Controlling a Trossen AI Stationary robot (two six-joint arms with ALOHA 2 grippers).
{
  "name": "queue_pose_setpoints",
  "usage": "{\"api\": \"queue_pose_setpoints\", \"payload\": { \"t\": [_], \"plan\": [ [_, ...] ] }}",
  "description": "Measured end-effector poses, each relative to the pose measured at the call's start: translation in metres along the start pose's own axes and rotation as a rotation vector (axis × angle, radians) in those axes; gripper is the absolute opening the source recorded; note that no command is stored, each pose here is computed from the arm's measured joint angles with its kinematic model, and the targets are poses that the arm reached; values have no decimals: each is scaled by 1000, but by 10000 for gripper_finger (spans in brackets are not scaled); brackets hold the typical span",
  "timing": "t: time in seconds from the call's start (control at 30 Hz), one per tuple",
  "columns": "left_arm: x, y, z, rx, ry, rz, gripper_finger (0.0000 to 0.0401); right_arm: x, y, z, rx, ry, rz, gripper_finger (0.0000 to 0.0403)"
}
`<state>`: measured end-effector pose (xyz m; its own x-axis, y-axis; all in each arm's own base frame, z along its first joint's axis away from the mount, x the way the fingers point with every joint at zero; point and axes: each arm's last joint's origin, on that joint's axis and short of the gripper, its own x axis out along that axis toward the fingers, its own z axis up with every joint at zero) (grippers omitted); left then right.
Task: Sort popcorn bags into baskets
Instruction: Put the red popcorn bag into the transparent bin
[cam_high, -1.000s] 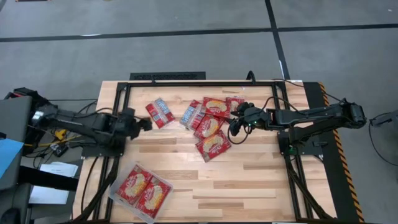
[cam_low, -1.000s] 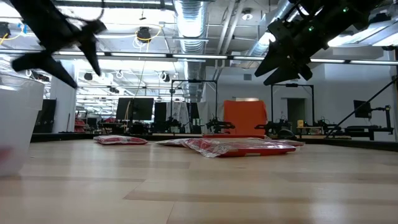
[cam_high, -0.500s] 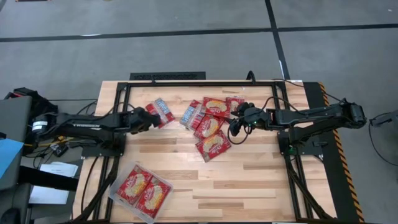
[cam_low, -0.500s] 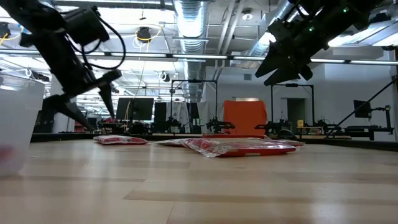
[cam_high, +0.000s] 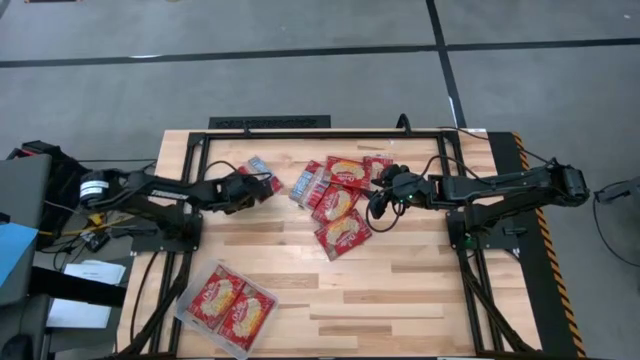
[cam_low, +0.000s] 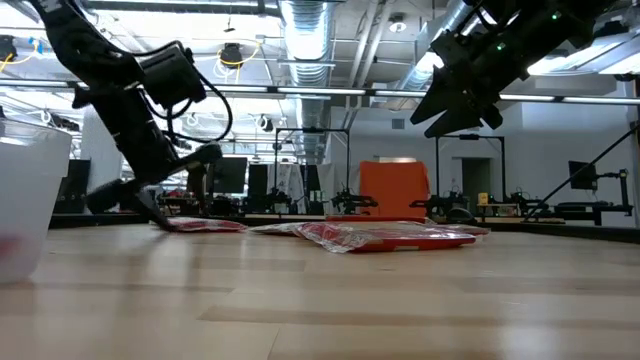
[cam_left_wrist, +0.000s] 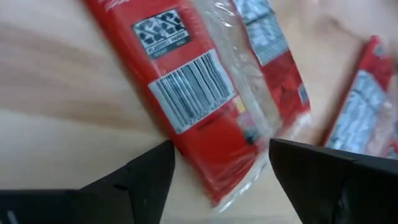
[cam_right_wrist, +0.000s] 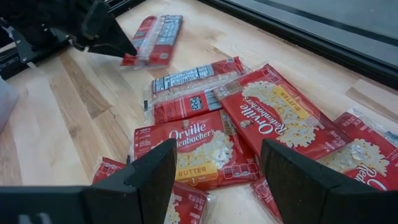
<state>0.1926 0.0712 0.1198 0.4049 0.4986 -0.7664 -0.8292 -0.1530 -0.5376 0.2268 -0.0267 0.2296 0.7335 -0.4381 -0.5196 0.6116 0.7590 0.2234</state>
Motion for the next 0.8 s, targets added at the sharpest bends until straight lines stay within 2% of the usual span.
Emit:
{"api": "queue_pose_setpoints", "payload": {
  "t": [0.13,0.4,0.57,0.7,0.8],
  "plan": [
    [12,4,1,-17,4,45,210,0,0,0,0,0,0,260],
    [28,7,-1,-36,-55,62,19,0,0,0,1,0,0,260],
    [31,7,0,-61,-33,55,3,0,0,0,1,2,2,260],
    [23,-1,-4,-16,29,-1,0,0,0,0,9,2,3,260],
    [12,-12,-10,17,132,-74,0,0,0,0,5,-1,5,260]
  ]
}}
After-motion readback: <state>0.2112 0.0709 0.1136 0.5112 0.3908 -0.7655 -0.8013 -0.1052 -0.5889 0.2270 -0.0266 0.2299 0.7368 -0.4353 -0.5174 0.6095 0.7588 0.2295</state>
